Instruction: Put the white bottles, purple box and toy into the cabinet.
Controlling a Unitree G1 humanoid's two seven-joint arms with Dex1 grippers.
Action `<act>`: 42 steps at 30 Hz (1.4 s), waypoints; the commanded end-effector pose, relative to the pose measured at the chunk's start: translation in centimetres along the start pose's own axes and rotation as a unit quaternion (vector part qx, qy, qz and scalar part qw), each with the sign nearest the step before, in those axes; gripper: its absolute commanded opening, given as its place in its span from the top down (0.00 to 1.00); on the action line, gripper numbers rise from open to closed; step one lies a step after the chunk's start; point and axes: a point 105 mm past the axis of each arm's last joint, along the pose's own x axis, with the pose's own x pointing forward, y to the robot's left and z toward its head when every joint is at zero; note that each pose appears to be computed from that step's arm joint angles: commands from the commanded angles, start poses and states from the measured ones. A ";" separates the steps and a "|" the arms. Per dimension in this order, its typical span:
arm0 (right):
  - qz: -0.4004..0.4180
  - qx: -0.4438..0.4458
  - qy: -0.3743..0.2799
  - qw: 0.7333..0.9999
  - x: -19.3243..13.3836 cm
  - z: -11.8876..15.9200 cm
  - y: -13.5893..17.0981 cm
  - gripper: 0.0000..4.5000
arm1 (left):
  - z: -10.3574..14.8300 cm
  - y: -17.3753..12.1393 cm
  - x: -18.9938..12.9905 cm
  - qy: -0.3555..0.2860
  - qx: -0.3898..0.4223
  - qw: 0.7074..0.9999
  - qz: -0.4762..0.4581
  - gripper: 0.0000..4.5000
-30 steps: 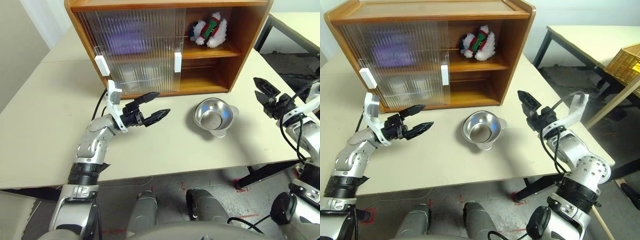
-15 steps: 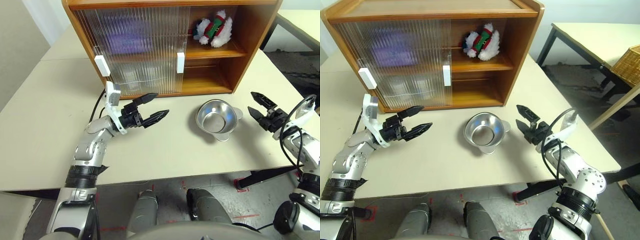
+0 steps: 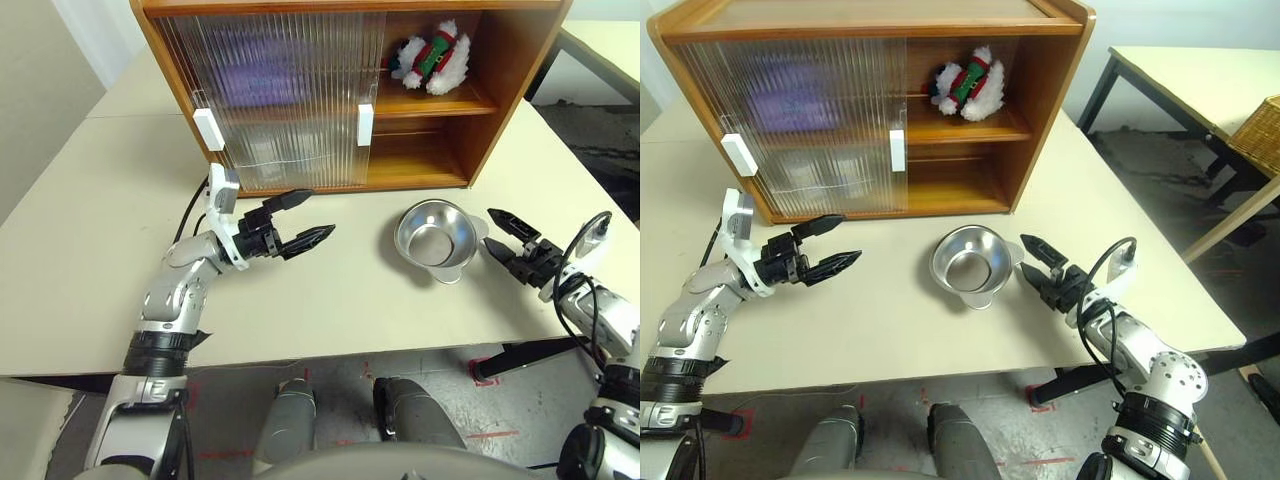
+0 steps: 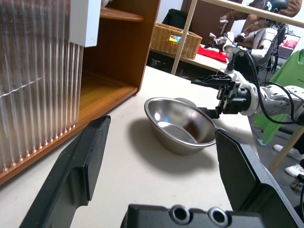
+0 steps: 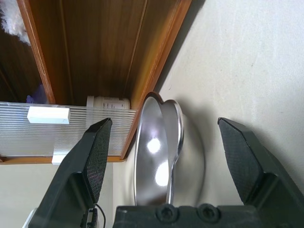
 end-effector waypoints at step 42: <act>0.054 0.048 -0.029 0.997 1.9 1.2 0.2 0.99 | 0.4 0.1 0.9 0.006 0.016 1.000 -0.013 0.00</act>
